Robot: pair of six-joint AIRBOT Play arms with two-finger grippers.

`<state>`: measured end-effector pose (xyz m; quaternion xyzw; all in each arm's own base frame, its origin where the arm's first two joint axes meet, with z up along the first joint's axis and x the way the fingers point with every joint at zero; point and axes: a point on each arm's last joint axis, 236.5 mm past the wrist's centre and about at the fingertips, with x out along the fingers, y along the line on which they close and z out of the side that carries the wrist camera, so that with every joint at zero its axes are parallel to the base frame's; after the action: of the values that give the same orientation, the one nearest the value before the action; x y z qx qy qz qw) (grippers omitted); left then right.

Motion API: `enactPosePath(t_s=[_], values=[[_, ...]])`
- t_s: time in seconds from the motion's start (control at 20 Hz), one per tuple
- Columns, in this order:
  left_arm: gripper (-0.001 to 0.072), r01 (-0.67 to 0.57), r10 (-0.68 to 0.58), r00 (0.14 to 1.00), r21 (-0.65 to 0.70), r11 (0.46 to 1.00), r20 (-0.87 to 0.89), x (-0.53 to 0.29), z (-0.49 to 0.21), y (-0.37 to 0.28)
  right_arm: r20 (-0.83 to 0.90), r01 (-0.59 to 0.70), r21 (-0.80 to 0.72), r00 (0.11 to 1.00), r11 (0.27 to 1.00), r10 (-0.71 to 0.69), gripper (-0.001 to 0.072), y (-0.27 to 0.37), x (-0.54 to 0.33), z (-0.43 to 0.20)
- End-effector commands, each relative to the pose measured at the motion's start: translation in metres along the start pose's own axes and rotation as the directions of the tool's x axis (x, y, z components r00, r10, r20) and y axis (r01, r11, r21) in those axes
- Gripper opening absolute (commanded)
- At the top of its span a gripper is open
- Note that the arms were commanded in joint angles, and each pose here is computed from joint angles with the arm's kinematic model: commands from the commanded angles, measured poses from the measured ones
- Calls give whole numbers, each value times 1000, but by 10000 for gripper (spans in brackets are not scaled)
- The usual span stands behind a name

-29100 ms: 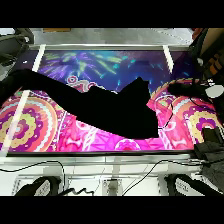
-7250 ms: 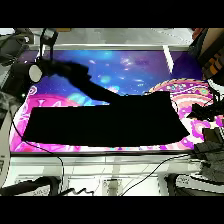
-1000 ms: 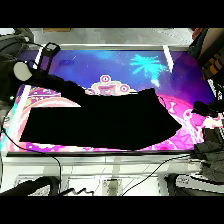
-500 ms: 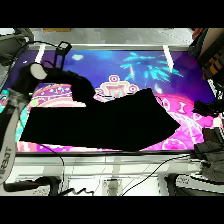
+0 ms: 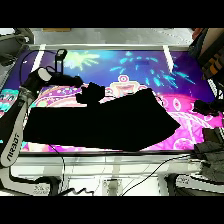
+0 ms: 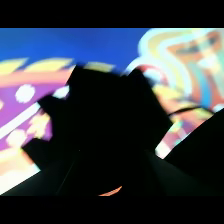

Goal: Fold the clothes and pants, and hang the long-sleeved shirts on hangers.

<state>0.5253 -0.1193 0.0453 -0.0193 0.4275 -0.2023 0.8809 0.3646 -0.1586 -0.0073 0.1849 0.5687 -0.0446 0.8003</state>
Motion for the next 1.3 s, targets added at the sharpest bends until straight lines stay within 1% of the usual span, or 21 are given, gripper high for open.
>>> enactPosePath(t_s=[0.0, 0.1, 0.25, 0.35, 0.5, 0.65, 0.7, 0.9, 0.95, 1.05, 1.25], values=[[449, -85, 45, 974, -178, 980, -221, 0, -66, 50, 1, 0, 1, 1000, 1000, 0, 16, 0, 0, 0], [717, -93, -4, 965, -355, 930, -262, 13, -90, 58, 2, 0, 1, 1000, 1000, 0, 16, 0, 0, 0], [708, -58, -73, 959, -444, 894, -272, 42, -104, 53, 10, 3, 1, 1000, 1000, -3, 15, -1, 0, 2], [704, -16, -117, 966, -507, 862, -229, 65, -100, 44, 12, 4, 1, 1000, 1000, -4, 16, -1, 0, 3], [692, 22, -127, 982, -573, 819, -143, 93, -89, 39, 11, 3, 1, 1000, 1000, -3, 15, -1, 0, 3], [691, 14, -96, 989, -568, 823, -115, 111, -86, 38, 11, 3, 1, 1000, 1000, -3, 15, -1, 0, 3], [627, 13, -91, 990, -564, 826, -111, 115, -86, 36, 11, 3, 1, 1000, 1000, -3, 15, -1, 0, 3], [23, 19, -72, 995, -559, 829, -72, 116, -75, 35, 7, 1, 1, 1000, 1000, -1, 16, 0, 0, 2], [10, 22, -68, 996, -557, 830, -62, 112, -71, 36, 7, 1, 1, 1000, 1000, -1, 16, 0, 0, 2], [10, 29, -52, 998, -543, 839, -27, 96, -56, 40, 7, 1, 1, 1000, 1000, -1, 16, 0, 0, 2], [10, 65, -24, 993, -374, 925, 115, 32, 1, 34, 8, 2, 1, 1000, 1000, -2, 16, 0, 0, 2]])
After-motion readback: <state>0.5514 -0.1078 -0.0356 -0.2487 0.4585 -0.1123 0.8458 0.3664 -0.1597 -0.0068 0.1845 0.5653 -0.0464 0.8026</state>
